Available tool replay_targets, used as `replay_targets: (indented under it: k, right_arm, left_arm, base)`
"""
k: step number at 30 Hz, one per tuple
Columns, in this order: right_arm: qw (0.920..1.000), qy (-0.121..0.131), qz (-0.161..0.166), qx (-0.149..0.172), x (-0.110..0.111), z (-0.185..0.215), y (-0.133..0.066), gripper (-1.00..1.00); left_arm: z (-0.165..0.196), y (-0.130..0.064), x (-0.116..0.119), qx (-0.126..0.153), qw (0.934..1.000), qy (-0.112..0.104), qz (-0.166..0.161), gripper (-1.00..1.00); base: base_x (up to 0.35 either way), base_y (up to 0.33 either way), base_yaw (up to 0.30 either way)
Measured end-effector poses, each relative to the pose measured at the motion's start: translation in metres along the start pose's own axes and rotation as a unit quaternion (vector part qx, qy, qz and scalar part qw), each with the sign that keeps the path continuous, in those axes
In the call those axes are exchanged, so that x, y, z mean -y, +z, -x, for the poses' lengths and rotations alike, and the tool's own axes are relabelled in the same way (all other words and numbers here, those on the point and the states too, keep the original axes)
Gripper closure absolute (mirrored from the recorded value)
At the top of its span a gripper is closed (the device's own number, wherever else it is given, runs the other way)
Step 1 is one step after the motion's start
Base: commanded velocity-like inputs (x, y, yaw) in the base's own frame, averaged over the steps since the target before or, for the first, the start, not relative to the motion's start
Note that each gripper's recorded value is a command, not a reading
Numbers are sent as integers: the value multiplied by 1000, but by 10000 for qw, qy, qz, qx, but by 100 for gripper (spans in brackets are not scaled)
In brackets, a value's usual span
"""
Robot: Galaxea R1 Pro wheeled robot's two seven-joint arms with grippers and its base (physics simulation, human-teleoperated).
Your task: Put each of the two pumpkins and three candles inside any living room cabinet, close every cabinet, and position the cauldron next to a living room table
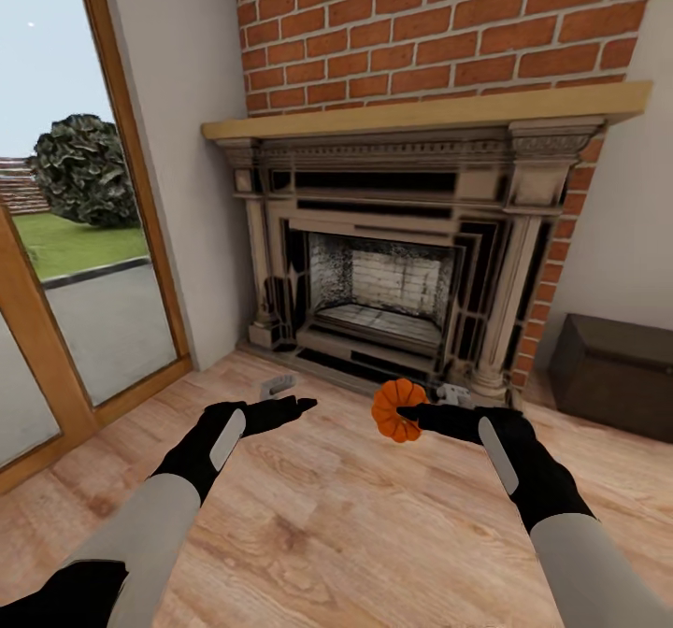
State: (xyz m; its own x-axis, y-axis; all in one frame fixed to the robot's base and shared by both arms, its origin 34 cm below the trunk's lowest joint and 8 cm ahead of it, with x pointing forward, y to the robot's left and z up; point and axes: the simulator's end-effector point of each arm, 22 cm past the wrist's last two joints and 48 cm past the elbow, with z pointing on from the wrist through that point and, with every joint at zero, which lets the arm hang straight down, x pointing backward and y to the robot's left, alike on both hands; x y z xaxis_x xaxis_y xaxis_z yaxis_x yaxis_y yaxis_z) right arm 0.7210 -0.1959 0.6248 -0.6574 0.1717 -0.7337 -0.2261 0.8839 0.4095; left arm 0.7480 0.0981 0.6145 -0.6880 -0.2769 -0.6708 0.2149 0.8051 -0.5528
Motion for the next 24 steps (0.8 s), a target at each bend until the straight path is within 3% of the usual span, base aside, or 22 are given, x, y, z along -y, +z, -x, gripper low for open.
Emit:
replay_targets:
  k: [24]
  right_arm:
    - [10000,-21,9,45,-3,4,-4,100]
  left_arm:
    - [5,-4,4,44,10000,29,-15,-100]
  base:
    - [0,0,-288]
